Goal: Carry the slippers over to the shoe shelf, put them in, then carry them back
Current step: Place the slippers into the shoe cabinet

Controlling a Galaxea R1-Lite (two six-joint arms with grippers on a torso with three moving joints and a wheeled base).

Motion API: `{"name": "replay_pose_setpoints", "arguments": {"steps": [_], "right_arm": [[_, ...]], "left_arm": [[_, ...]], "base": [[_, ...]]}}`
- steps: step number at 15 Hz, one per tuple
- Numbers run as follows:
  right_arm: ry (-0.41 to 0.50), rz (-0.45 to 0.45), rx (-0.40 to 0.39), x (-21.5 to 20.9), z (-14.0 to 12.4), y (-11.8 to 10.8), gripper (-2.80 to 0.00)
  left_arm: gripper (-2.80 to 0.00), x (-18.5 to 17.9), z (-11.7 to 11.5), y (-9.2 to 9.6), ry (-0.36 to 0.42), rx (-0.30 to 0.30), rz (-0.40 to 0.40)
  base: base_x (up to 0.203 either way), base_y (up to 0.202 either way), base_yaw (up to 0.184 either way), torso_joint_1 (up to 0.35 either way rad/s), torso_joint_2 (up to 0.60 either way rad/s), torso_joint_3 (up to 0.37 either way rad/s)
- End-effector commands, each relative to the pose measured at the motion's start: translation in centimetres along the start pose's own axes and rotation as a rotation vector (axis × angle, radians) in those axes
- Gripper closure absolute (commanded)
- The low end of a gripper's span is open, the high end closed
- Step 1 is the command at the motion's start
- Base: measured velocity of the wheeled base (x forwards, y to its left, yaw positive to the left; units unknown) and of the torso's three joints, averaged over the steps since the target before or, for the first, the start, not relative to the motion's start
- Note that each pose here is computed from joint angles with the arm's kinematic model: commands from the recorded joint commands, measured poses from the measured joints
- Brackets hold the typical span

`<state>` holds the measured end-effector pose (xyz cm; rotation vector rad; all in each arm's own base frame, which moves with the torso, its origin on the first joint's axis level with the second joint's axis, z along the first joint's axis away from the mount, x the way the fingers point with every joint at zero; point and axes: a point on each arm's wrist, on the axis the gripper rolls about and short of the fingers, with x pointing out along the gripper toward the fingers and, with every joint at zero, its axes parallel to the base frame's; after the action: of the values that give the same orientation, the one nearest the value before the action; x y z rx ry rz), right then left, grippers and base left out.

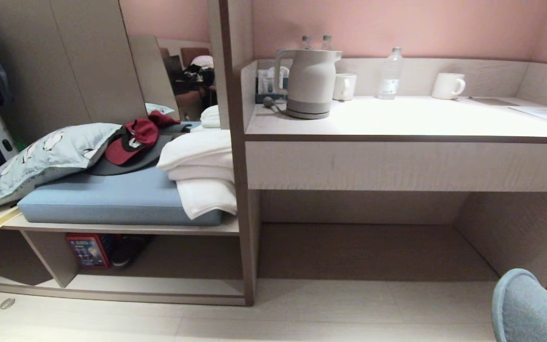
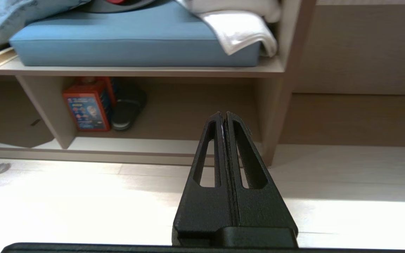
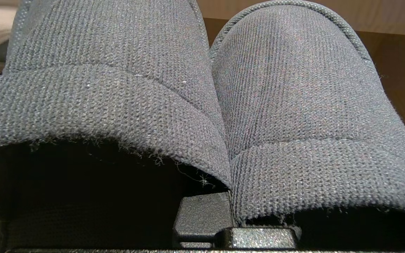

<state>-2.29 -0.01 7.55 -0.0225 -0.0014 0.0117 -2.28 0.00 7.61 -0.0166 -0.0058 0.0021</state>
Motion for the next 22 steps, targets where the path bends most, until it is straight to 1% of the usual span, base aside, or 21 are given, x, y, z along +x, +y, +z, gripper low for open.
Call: {"name": "replay_pose_setpoints", "arguments": {"steps": [1,22], "right_arm": [[0.003,0.001,0.000,0.02,-0.04,0.00,0.00],[0.003,0.001,0.000,0.02,-0.04,0.00,0.00]], "left_arm": [[0.00,0.00,0.00,0.00,0.000,0.000,0.001],[0.00,0.00,0.00,0.00,0.000,0.000,0.001]], "base": [[0.000,0.197,-0.002,0.004,0.00,0.008],[0.000,0.197,-0.001,0.002,0.00,0.004]]}}
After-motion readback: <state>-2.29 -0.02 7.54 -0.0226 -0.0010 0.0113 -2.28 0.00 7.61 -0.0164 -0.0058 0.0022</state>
